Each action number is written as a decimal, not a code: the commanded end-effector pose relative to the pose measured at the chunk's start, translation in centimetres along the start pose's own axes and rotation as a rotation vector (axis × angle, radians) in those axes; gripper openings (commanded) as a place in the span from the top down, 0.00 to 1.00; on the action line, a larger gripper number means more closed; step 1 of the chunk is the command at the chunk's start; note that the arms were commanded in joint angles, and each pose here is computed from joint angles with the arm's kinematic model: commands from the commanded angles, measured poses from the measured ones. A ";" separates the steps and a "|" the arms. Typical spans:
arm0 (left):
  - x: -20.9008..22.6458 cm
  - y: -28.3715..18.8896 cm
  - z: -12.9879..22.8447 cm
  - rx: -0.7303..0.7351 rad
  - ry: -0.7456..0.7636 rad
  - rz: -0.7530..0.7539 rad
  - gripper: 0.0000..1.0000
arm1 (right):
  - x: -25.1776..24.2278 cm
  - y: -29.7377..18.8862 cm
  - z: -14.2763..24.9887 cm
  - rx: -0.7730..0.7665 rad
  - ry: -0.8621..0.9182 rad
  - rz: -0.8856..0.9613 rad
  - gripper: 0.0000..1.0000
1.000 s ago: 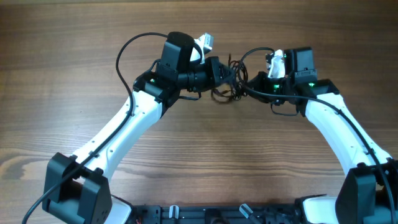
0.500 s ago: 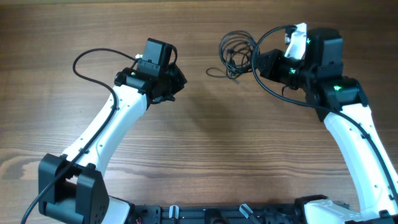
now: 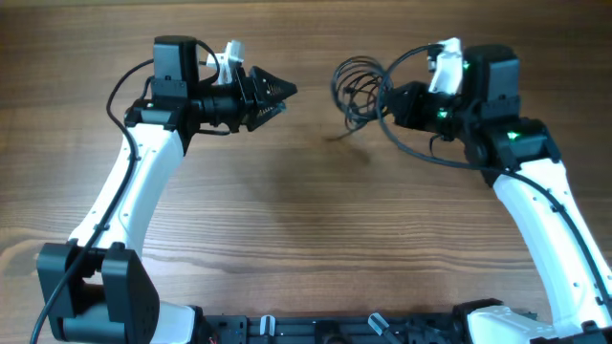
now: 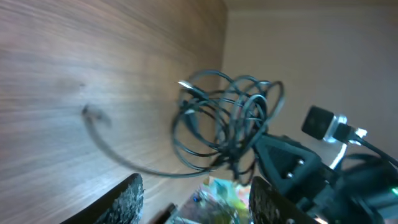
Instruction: Untangle cables
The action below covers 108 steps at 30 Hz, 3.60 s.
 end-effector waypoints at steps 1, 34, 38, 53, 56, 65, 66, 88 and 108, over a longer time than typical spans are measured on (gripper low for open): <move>-1.6 0.1 1.1 0.049 0.062 0.049 0.43 | 1.5 1.7 0.3 0.031 -0.084 -0.048 0.96; -6.5 1.3 -0.6 -0.057 -0.083 0.194 0.96 | 4.9 3.3 2.3 0.121 -0.176 -0.213 0.41; -6.5 1.4 -0.7 -0.065 -0.161 0.192 0.96 | 7.3 2.5 2.7 0.134 -0.334 -0.448 0.23; -7.7 1.5 0.9 0.099 -0.342 0.238 0.96 | 4.5 7.4 1.9 0.025 -0.405 -0.006 0.67; -6.5 0.4 -0.9 -0.022 -0.258 0.219 0.96 | 3.1 6.9 0.8 -0.050 -0.263 0.152 0.96; 5.3 -2.7 -3.4 -0.585 -0.600 -0.362 0.95 | 4.7 -6.9 -4.4 -0.582 -0.021 0.359 0.96; 5.9 -2.9 -3.2 -0.602 -0.616 -0.398 0.96 | 3.8 -7.8 -4.3 -0.606 -0.008 0.443 0.96; -4.9 -0.7 -0.2 -0.008 0.296 0.182 0.96 | 7.5 -9.4 -7.6 -0.555 -0.170 0.395 0.56; 13.7 -5.7 -4.9 -0.765 -0.611 -0.781 0.00 | 6.1 -2.0 -4.7 -0.247 -0.116 0.307 0.20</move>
Point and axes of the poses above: each gripper's point midway between its finger pads, its own y axis out along the fingers, its own x axis along the line the jaws close on, z = x × y, the point moved 6 cm from there along -y, back along the fingers, and after that the axes turned 5 degrees about -y, right-handed, at the moved point
